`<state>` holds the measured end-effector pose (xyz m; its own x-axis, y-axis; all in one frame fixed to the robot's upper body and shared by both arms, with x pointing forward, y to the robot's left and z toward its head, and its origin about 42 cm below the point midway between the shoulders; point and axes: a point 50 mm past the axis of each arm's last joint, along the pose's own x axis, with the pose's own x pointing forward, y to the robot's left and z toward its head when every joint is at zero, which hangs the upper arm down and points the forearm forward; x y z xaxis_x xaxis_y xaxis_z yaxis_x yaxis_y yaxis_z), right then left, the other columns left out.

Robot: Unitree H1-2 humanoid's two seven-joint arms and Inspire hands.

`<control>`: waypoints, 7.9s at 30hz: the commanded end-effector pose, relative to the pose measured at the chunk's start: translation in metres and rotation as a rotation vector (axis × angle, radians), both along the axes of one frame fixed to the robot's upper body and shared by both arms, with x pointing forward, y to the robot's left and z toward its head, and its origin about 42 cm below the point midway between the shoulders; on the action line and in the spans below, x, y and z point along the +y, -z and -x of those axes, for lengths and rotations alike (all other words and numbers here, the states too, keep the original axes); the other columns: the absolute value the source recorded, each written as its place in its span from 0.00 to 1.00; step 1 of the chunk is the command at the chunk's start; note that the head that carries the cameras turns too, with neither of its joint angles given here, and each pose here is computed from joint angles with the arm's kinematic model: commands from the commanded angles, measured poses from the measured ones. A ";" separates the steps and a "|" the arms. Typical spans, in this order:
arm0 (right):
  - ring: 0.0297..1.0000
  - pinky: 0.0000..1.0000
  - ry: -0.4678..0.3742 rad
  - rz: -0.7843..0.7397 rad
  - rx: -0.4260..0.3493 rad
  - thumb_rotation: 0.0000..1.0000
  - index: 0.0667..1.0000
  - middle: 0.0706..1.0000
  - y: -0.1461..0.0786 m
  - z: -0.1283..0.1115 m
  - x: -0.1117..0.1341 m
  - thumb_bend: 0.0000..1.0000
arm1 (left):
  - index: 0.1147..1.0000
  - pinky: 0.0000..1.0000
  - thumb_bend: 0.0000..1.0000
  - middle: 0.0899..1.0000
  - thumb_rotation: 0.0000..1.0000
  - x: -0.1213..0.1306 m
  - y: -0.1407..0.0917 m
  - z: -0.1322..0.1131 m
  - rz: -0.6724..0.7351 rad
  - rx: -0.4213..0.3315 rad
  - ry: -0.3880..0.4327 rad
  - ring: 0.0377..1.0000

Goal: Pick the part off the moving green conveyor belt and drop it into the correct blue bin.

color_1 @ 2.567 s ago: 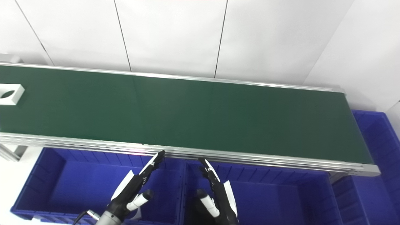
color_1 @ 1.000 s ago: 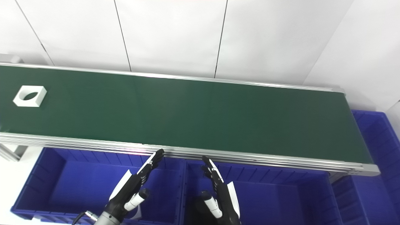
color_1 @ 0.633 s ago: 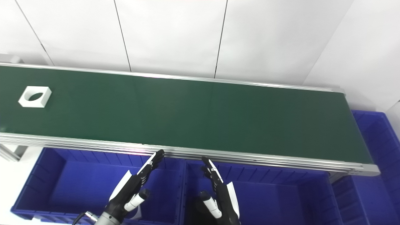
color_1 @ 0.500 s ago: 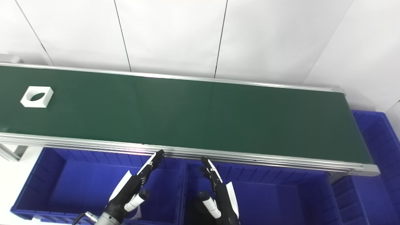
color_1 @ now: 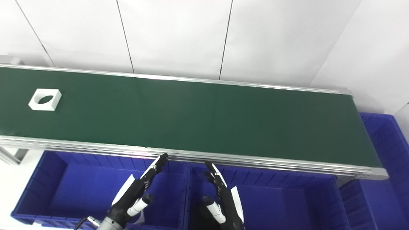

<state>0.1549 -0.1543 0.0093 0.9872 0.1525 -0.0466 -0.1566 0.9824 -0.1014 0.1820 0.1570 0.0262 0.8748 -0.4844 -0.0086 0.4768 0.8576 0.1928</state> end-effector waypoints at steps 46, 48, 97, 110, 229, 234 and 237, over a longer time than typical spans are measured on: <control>0.88 0.89 -0.003 0.005 0.048 0.92 0.92 0.94 0.025 0.000 -0.008 0.87 | 0.96 0.89 0.80 0.98 0.91 -0.017 0.021 0.000 -0.020 0.010 0.010 0.96; 0.88 0.89 -0.002 0.009 0.049 0.92 0.91 0.94 0.026 -0.001 -0.007 0.87 | 0.96 0.89 0.80 0.98 0.90 -0.017 0.022 -0.001 -0.026 0.008 0.010 0.95; 0.89 0.87 -0.033 0.016 0.053 0.90 0.92 0.94 0.028 -0.001 -0.006 0.83 | 0.99 0.71 0.96 0.80 0.35 0.005 -0.129 -0.088 -0.130 -0.699 0.006 0.77; 0.87 0.82 -0.035 0.003 0.058 0.89 0.92 0.94 0.028 -0.001 -0.004 0.83 | 0.93 0.54 1.00 0.79 0.12 0.028 -0.198 -0.161 -0.394 -0.963 0.058 0.70; 0.84 0.79 -0.077 -0.027 0.011 0.86 0.93 0.92 0.017 0.000 0.044 0.89 | 0.79 0.60 1.00 0.80 0.20 -0.015 -0.129 -0.309 -1.006 -0.586 0.097 0.76; 0.86 0.79 -0.085 -0.027 0.006 0.85 0.93 0.92 0.016 -0.001 0.048 0.87 | 0.78 0.60 1.00 0.81 0.21 -0.030 -0.138 -0.310 -0.983 -0.617 0.111 0.77; 0.89 0.83 -0.090 -0.031 0.001 0.83 0.92 0.94 0.014 -0.002 0.051 0.87 | 0.79 0.61 1.00 0.81 0.21 -0.044 -0.146 -0.311 -0.972 -0.657 0.128 0.78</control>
